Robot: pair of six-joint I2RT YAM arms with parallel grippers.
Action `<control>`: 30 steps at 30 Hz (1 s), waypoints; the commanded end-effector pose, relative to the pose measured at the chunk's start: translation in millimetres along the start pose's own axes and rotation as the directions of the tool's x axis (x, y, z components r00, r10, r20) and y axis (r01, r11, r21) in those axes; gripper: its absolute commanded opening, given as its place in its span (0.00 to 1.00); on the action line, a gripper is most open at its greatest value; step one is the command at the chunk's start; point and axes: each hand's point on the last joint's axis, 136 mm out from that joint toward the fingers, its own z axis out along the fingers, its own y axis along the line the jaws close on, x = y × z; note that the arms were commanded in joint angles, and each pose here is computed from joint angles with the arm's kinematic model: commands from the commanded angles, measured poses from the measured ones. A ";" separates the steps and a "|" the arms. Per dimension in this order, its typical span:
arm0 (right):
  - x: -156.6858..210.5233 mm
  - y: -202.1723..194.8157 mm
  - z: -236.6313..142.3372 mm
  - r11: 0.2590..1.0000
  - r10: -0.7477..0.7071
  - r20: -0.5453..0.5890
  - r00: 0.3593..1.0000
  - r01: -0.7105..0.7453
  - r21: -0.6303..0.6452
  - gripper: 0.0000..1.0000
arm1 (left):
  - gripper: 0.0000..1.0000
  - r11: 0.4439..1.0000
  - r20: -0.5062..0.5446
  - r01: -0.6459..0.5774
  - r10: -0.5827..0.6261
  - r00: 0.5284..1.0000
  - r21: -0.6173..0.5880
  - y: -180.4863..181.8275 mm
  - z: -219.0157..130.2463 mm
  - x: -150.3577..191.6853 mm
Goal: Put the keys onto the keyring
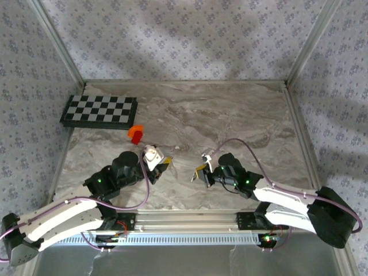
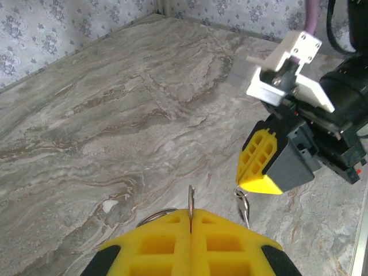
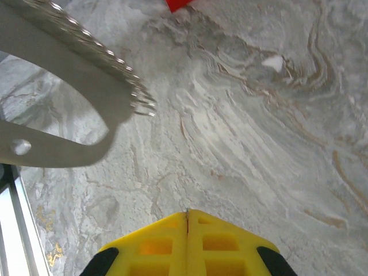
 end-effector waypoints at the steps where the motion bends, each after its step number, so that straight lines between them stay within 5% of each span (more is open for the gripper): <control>1: 4.9 -3.9 3.4 0.998 0.066 -0.010 0.998 -0.066 0.005 0.00 | 0.00 1.000 0.078 0.011 -0.013 0.997 0.026 -2.6 -4.5 -19.4; 22: 60.1 -14.4 16.1 0.972 0.234 -0.260 0.937 -0.220 0.083 0.01 | 0.00 0.999 0.081 0.040 -0.041 0.996 0.010 10.1 2.6 -4.8; 30: 52.7 -16.8 8.5 0.965 0.262 -0.270 0.927 -0.243 0.103 0.26 | 0.00 0.999 0.081 0.040 -0.041 0.996 0.011 10.0 1.9 -4.4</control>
